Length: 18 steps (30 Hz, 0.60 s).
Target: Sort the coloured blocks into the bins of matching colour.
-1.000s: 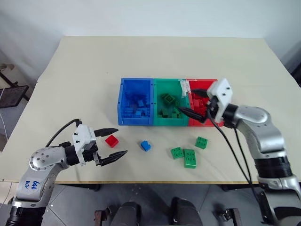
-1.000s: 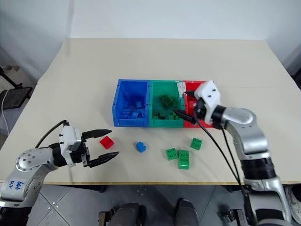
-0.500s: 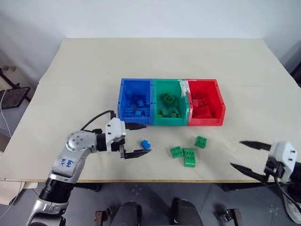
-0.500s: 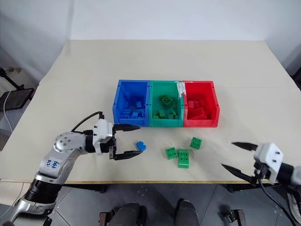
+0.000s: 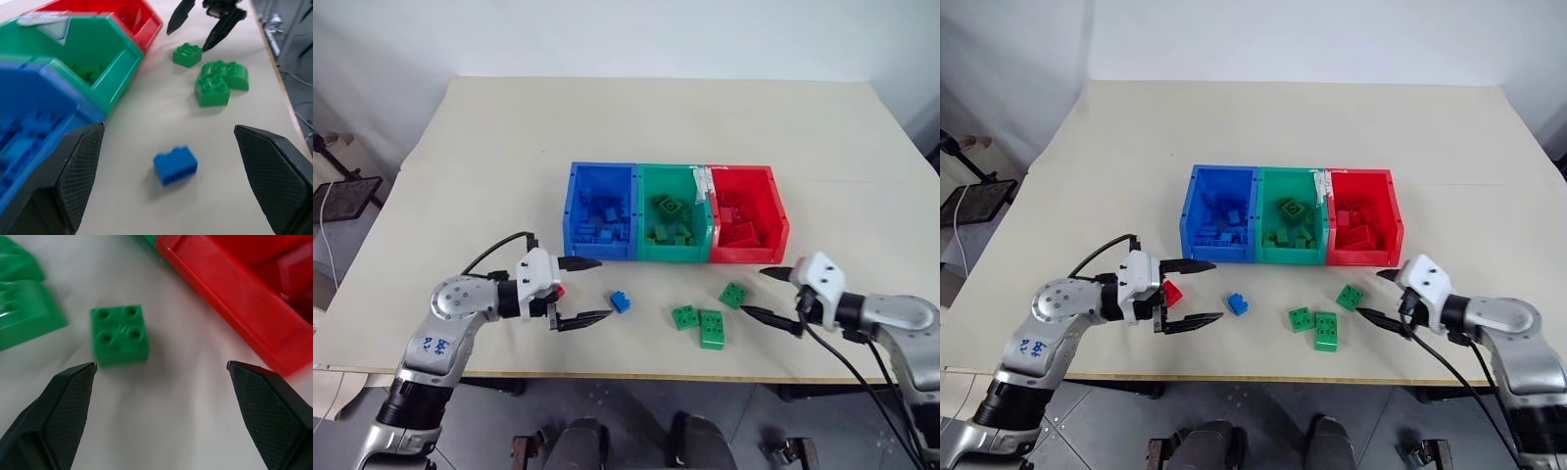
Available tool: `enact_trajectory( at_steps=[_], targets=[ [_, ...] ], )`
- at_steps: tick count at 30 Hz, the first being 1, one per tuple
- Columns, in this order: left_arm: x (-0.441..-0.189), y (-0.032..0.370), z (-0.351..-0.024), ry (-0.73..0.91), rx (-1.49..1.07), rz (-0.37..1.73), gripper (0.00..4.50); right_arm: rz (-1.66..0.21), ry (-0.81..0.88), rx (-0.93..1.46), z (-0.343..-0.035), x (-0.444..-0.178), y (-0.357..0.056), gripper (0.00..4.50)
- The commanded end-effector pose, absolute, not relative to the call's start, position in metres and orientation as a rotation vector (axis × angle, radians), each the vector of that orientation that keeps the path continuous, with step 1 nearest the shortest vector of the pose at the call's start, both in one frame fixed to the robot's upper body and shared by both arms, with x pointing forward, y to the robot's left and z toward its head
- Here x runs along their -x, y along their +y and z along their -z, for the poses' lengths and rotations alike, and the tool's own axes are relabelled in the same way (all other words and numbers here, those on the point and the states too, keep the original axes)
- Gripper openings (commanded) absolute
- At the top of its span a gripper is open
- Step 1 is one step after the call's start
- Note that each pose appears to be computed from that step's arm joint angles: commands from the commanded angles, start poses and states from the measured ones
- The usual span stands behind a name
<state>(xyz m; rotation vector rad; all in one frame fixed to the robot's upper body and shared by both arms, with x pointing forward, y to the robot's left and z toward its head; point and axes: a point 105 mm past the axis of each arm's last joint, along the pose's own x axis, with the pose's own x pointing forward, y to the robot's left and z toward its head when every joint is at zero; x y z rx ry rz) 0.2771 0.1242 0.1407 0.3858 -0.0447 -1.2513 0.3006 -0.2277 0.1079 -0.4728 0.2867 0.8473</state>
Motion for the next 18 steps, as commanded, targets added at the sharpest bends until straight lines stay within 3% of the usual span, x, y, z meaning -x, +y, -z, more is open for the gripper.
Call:
enact_trajectory(
  at_steps=[1,9,13,18],
  targets=[
    [-0.272,0.126,-0.153,-0.097,-0.418,1.238,4.5,-0.868,0.277,0.451,-0.104,-0.305,-0.218,3.47],
    [-0.271,0.127,-0.153,-0.095,-0.419,1.233,4.5,-0.926,0.258,0.426,-0.106,-0.301,-0.205,0.8],
    [-0.272,0.128,-0.153,-0.097,-0.424,1.231,4.5,-0.861,0.26,0.412,-0.111,-0.305,-0.216,0.8],
    [-0.273,0.129,-0.153,-0.096,-0.426,1.233,4.5,-0.842,0.26,0.415,-0.116,-0.305,-0.22,2.06]
  ],
)
